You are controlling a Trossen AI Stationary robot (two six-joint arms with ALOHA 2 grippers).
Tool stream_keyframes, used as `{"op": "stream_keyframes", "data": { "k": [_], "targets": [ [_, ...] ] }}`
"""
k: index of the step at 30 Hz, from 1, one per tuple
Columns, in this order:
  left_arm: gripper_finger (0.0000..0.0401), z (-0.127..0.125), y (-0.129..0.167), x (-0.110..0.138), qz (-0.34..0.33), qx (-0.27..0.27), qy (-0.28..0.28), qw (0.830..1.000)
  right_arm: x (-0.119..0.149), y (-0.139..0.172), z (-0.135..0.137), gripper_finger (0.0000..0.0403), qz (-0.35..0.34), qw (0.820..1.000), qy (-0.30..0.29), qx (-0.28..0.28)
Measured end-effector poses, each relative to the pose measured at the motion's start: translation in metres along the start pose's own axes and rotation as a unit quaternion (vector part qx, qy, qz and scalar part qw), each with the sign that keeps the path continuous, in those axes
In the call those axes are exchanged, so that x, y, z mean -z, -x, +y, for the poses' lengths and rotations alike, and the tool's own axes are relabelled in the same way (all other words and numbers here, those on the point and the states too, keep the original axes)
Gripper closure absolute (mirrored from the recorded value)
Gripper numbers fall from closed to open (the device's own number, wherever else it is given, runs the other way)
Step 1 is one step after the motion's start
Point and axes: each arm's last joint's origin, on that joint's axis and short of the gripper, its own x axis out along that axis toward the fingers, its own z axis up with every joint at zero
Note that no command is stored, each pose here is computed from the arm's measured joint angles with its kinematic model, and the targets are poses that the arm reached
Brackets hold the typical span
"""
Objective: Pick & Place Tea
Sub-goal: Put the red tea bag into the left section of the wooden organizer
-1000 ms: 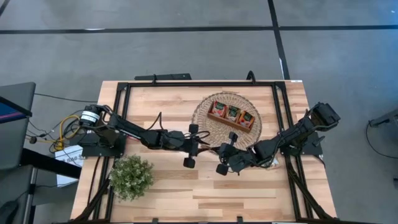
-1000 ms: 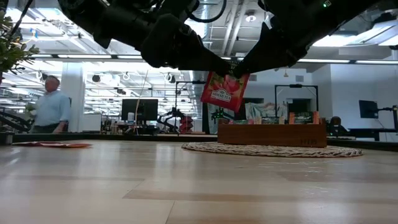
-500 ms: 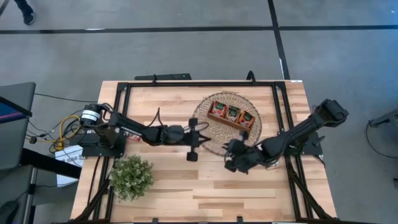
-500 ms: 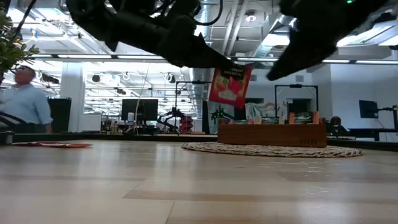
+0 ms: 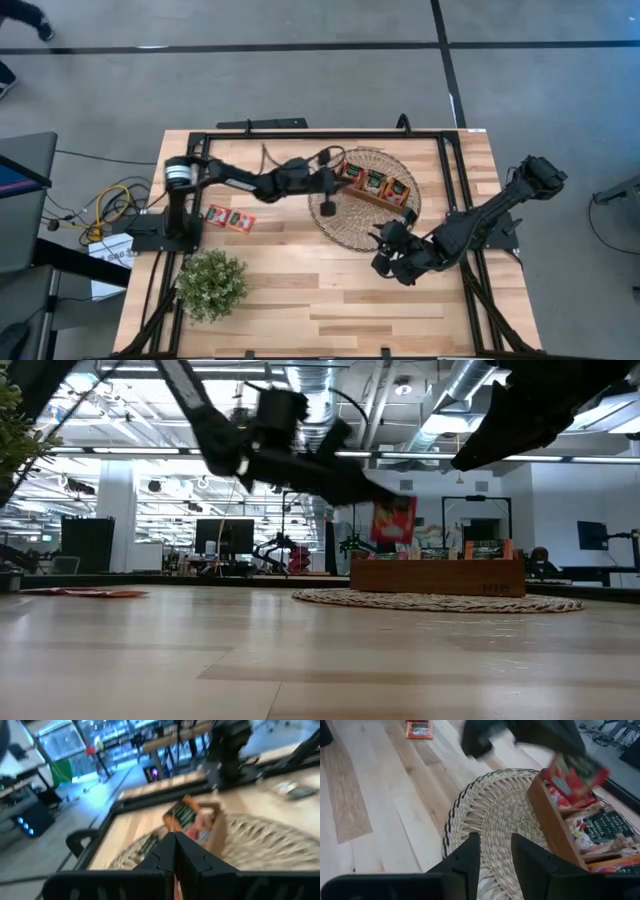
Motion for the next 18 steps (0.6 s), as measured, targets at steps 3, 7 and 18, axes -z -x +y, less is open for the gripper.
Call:
{"op": "stream_keyframes", "data": {
  "k": [3, 7, 18],
  "targets": [
    [0.0401, 0.004, -0.02, 0.009, 0.026, -0.011, 0.001, 1.0, 0.0, 0.0, 0.0, 0.0301, 0.0, 1.0, 0.0, 0.0],
    [0.0401, 0.008, -0.03, 0.007, 0.077, -0.021, -0.024, 0.996, 0.001, 0.001, 0.001, 0.0301, 0.0, 1.0, 0.002, -0.004],
    [0.0401, 0.014, -0.027, 0.009, 0.159, -0.037, -0.079, 0.983, 0.006, 0.011, 0.009, 0.0301, -0.006, 1.0, 0.001, -0.029]
  ]
}}
